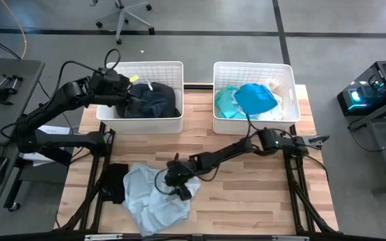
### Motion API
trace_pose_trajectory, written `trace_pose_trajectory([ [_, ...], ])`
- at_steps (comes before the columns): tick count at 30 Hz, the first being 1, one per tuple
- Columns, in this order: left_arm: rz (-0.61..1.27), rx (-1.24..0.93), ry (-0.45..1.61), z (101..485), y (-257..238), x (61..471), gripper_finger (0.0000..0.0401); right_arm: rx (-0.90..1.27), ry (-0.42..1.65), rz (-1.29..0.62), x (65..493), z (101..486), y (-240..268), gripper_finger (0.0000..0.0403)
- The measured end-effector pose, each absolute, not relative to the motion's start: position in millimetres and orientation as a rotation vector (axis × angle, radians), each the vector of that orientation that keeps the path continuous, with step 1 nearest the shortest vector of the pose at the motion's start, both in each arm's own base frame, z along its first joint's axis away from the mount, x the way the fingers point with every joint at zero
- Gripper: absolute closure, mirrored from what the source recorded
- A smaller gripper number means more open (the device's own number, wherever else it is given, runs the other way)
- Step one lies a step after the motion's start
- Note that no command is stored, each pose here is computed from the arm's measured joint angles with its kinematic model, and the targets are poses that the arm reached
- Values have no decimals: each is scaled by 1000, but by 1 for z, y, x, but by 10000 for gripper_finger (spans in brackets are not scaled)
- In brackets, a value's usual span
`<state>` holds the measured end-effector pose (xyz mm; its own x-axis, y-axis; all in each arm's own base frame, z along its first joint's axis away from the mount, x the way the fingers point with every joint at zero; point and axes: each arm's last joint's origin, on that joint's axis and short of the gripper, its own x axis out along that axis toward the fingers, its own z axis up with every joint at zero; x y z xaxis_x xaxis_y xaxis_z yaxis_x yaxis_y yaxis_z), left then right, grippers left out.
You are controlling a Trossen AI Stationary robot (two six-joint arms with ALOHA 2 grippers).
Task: Sort clothes
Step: Put the blue patient gown into the right white bin
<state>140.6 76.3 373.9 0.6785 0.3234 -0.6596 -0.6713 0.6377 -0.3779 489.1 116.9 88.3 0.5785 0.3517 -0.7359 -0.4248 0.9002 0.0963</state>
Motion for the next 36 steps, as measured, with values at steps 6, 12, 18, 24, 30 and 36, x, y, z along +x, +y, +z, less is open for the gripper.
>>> trace_pose_trajectory([
  [6, 659, -619, 579, 374, 73, 142, 195, -47, 1014, 381, 471, 94, 131, 354],
  [12, 704, -597, 571, 374, 71, 143, 195, -148, 1188, 208, 433, 131, 155, 365],
  [18, 734, -569, 564, 374, 70, 144, 195, -159, 1257, -25, 395, 190, 151, 384],
  [24, 696, -521, 562, 376, 68, 146, 195, 28, 1241, -251, 366, 241, 141, 386],
  [30, 551, -444, 576, 378, 62, 151, 195, 288, 1012, -356, 349, 296, 130, 386],
  [36, 506, -393, 586, 379, 58, 150, 195, 391, 612, -492, 335, 363, 101, 386],
])
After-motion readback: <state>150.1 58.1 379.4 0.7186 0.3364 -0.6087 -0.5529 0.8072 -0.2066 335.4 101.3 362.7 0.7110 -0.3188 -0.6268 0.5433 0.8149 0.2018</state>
